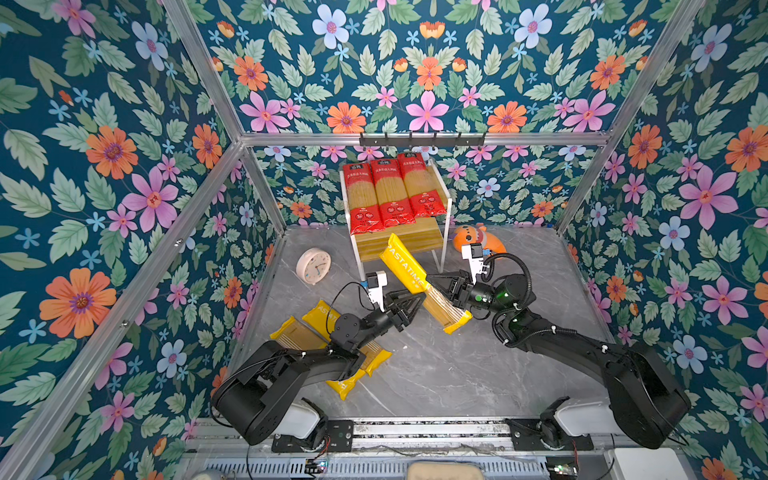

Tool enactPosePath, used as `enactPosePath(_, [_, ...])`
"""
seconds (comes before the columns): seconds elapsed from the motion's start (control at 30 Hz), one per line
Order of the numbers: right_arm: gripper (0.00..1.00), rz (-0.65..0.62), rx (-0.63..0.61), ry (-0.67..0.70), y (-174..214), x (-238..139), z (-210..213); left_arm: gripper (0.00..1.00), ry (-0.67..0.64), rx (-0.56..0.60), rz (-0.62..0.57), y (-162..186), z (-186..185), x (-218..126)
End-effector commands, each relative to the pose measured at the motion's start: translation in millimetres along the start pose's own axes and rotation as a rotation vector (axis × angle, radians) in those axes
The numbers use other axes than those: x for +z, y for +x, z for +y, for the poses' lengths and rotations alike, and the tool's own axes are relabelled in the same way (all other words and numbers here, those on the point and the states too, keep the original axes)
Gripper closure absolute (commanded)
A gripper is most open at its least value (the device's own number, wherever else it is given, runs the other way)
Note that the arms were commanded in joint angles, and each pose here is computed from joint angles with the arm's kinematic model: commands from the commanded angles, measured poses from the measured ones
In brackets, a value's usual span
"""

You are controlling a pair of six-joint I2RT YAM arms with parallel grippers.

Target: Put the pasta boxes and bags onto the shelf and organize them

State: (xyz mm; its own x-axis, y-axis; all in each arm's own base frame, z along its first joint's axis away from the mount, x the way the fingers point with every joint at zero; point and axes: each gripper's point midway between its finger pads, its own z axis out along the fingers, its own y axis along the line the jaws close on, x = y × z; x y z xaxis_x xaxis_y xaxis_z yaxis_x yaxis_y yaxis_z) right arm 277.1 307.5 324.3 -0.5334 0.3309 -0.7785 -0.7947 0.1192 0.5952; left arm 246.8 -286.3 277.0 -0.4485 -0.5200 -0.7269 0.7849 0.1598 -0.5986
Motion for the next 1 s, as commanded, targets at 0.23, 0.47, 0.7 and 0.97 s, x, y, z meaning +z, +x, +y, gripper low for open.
enactPosePath(0.23, [0.96,0.122,-0.010,0.063,26.8,-7.2,-12.8,0.82,0.158,0.090,-0.091,-26.3,-40.6,-1.0])
enactPosePath(0.47, [0.77,0.160,-0.003,0.066,33.0,-21.2,-20.4,0.96,0.163,0.077,-0.083,-26.1,-39.9,0.5])
enactPosePath(0.7, [0.51,0.259,-0.029,0.057,46.7,-24.8,-21.6,0.99,0.212,0.080,-0.056,-28.4,-48.4,8.8])
enactPosePath(0.97, [0.48,0.362,-0.151,0.179,46.5,-26.3,-40.2,0.99,0.182,0.060,-0.029,-20.9,-38.9,10.6])
